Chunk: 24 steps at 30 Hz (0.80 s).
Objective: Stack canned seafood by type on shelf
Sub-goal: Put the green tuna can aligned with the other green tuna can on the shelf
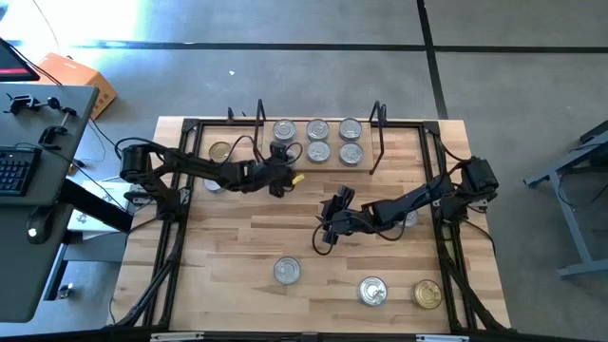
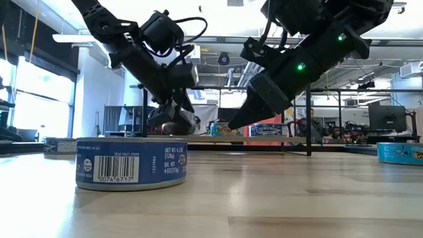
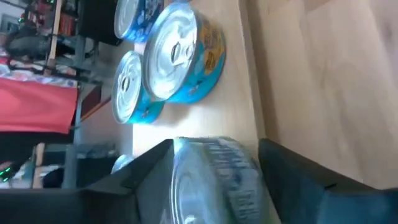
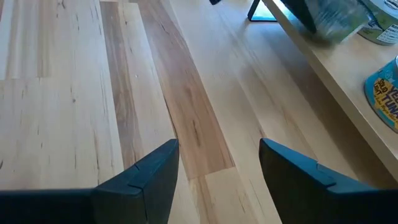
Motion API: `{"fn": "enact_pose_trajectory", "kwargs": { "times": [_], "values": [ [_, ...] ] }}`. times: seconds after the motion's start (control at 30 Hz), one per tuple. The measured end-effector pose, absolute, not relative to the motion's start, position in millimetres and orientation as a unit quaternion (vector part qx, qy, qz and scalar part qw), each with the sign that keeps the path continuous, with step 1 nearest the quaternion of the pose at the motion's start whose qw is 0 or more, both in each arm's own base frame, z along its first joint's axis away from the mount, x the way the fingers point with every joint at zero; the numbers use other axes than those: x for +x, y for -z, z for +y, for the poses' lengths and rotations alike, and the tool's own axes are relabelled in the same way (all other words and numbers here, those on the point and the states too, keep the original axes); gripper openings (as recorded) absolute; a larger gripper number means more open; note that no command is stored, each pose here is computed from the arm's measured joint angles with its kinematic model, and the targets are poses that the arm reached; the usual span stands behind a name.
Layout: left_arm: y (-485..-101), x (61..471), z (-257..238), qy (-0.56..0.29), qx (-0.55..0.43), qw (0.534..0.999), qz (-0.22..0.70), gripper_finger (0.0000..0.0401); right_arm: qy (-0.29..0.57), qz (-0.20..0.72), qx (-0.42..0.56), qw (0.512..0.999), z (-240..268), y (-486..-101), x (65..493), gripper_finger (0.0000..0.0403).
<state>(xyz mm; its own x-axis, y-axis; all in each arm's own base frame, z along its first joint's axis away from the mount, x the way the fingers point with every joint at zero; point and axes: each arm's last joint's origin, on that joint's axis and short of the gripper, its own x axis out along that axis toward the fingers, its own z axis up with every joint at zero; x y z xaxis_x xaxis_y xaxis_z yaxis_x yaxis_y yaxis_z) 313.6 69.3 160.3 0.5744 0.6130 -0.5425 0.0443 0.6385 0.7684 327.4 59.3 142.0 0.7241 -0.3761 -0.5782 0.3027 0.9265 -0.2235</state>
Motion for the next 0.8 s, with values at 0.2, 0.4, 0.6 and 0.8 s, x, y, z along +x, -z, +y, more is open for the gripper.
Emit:
{"fn": "enact_pose_trajectory", "kwargs": {
  "times": [0.2, 0.4, 0.6, 0.8],
  "values": [
    [-160, 313, 70, -0.195, 0.385, 0.792, 0.431, 0.0267, 0.180, 0.324, -0.056, 0.927, 60, -142, 327, 0.0216],
    [-161, 311, 74, -0.208, 0.400, 0.775, 0.443, 0.0272, 0.179, 0.324, -0.055, 0.927, 60, -142, 327, 0.0216],
    [-164, 311, 77, -0.237, 0.419, 0.755, 0.446, 0.0272, 0.179, 0.324, -0.053, 0.927, 60, -142, 327, 0.0216],
    [-173, 316, 64, -0.257, 0.411, 0.774, 0.408, 0.0273, 0.182, 0.323, -0.046, 0.928, 60, -142, 327, 0.0216]
  ]
}}
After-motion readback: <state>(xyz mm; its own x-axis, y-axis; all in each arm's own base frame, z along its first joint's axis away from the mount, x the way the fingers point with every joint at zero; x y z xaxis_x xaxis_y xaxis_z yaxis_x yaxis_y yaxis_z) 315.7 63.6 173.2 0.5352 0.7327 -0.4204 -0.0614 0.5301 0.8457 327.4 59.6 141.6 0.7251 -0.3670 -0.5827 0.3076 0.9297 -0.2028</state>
